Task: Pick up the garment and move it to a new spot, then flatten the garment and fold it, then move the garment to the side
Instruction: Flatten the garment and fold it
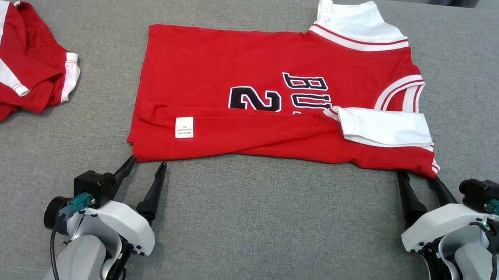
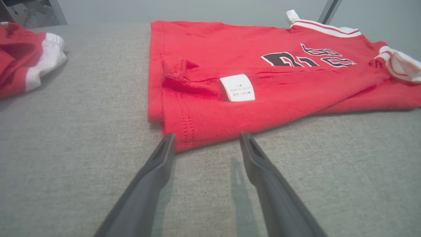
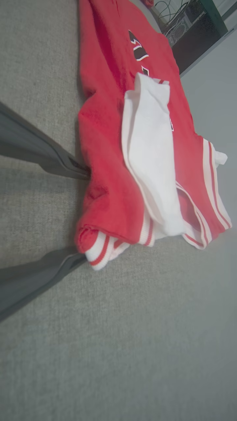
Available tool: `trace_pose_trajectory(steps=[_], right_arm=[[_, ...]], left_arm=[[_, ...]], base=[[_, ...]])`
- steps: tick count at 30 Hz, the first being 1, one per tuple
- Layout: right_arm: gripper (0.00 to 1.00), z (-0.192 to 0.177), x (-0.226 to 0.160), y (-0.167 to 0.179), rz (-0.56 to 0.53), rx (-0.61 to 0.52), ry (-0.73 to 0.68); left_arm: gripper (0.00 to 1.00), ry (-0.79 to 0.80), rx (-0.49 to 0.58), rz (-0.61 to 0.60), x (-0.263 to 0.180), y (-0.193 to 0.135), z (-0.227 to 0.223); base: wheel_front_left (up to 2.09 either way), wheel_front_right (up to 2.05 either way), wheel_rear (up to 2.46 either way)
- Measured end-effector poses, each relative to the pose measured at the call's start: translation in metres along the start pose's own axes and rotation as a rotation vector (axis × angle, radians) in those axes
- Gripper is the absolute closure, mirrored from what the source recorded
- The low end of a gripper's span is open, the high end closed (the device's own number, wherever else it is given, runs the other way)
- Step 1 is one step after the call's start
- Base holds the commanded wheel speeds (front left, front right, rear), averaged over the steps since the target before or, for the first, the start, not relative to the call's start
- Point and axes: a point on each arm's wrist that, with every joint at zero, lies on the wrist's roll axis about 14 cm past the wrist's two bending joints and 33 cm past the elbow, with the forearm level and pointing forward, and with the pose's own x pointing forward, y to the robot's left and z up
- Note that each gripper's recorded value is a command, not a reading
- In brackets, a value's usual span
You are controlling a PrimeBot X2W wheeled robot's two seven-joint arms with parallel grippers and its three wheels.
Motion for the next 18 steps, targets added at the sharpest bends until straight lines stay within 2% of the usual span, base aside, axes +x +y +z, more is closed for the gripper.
trace_pose_trajectory(steps=[6,18], right_arm=[[0.00,0.005,-0.001,0.004,0.008,0.033,-0.020],[0.00,0.005,-0.012,0.003,-0.002,0.189,-0.038]], left_arm=[[0.00,-0.006,0.005,-0.014,0.002,-0.004,0.002],[0.00,-0.022,0.030,-0.024,0.004,-0.008,0.008]], base=[[0.00,0.00,0.00],[0.00,0.00,0.00]])
